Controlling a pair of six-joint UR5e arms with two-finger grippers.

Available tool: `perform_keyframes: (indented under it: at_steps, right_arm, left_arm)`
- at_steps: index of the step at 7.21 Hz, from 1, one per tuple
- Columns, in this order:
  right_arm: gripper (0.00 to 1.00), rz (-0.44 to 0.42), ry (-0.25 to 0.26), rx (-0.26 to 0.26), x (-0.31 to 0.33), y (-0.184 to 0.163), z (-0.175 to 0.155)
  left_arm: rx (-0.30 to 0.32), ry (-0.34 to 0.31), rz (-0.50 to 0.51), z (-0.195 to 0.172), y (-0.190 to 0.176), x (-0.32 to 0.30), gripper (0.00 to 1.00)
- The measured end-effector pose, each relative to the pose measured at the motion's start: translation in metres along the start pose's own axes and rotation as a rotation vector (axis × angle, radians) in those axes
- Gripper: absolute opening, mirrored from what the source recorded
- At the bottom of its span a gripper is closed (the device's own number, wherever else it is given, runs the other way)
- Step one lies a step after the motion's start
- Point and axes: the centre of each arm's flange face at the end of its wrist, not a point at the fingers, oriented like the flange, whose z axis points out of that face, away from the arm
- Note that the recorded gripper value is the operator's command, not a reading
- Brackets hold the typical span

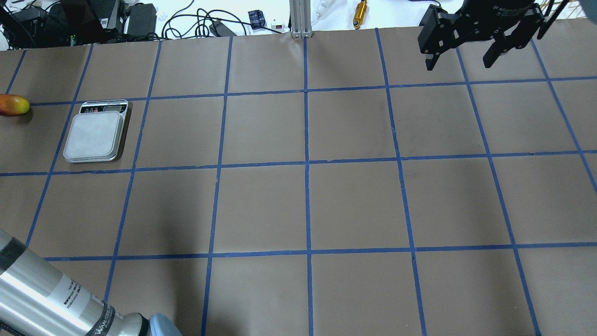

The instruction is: Weigh mango

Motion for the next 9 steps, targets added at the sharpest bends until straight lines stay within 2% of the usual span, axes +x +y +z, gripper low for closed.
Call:
perform_keyframes:
  at_steps: [3, 6, 9]
  right_arm:
    - [1.00, 0.000, 0.000, 0.000, 0.000, 0.000, 0.000]
    - [1.00, 0.000, 0.000, 0.000, 0.000, 0.000, 0.000]
    - [1.00, 0.000, 0.000, 0.000, 0.000, 0.000, 0.000]
  left_arm:
    - [0.045, -0.073, 0.140, 0.040, 0.014, -0.045, 1.00]
    - [0.084, -0.089, 0.241, 0.085, 0.017, -0.060, 1.00]
    - [0.083, -0.106, 0.307, 0.105, 0.023, -0.068, 1.00]
